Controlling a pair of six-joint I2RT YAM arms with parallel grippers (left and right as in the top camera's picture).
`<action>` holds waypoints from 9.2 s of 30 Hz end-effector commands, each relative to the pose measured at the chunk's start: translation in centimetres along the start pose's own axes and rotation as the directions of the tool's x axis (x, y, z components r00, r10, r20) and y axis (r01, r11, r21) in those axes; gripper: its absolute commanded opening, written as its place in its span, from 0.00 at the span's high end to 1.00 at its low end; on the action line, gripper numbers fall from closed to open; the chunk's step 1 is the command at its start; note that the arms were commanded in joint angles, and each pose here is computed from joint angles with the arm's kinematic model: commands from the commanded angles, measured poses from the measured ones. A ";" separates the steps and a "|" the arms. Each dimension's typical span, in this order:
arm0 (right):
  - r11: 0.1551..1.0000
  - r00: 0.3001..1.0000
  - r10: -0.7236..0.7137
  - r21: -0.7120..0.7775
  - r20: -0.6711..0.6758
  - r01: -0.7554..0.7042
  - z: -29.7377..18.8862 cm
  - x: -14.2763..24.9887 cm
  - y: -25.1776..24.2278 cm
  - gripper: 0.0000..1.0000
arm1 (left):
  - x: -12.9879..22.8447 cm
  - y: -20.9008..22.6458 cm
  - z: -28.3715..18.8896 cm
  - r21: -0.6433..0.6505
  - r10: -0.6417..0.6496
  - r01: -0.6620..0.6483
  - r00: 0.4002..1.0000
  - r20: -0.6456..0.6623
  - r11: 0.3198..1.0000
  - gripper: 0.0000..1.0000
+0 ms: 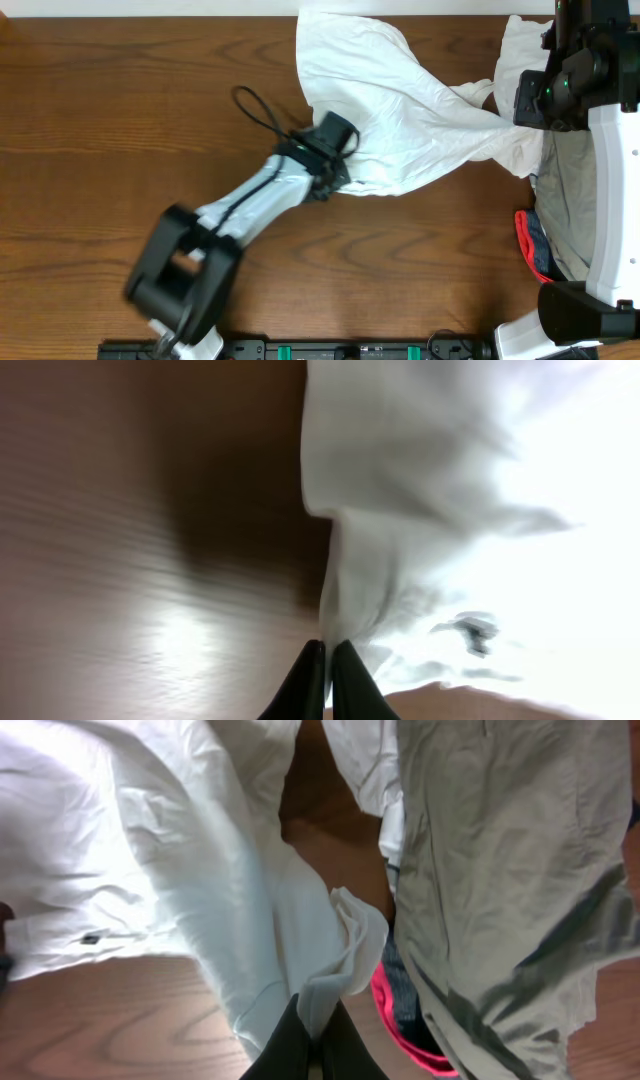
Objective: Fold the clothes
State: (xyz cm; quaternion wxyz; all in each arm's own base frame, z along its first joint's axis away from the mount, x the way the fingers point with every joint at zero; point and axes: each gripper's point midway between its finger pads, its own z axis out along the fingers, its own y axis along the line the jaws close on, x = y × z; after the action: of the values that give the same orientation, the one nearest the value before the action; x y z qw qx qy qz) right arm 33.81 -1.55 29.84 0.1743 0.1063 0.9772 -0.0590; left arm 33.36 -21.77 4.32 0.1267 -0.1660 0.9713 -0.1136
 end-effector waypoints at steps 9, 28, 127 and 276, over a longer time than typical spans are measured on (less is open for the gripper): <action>0.999 0.999 -0.037 -0.017 -0.037 0.036 -0.4 1.4 0.8 0.99 | -8.9 11.6 -11.1 -0.107 -0.115 0.144 0.964 0.238 0.984 0.94; 0.999 0.998 -0.048 -0.024 -0.031 0.048 -0.5 1.3 1.3 0.99 | 1.5 3.6 -6.6 0.053 -0.061 0.072 0.979 -0.193 0.996 0.27; 0.960 0.636 0.176 -0.275 0.752 0.060 -25.2 0.5 -2.0 0.99 | -6.2 8.2 -48.7 0.300 -0.131 -0.244 0.531 0.837 0.922 0.94; 0.916 0.952 -0.261 -0.351 -0.159 0.193 21.6 10.3 12.3 0.81 | -7.2 19.0 -4.3 -0.250 0.054 -0.048 0.998 0.018 0.967 0.46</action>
State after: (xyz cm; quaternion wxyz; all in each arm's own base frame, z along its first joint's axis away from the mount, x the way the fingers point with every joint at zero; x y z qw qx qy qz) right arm 34.42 8.70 5.09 0.0815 -0.0226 0.9920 0.0936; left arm 32.90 -2.24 5.19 0.1104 -0.1534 0.9817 -0.0220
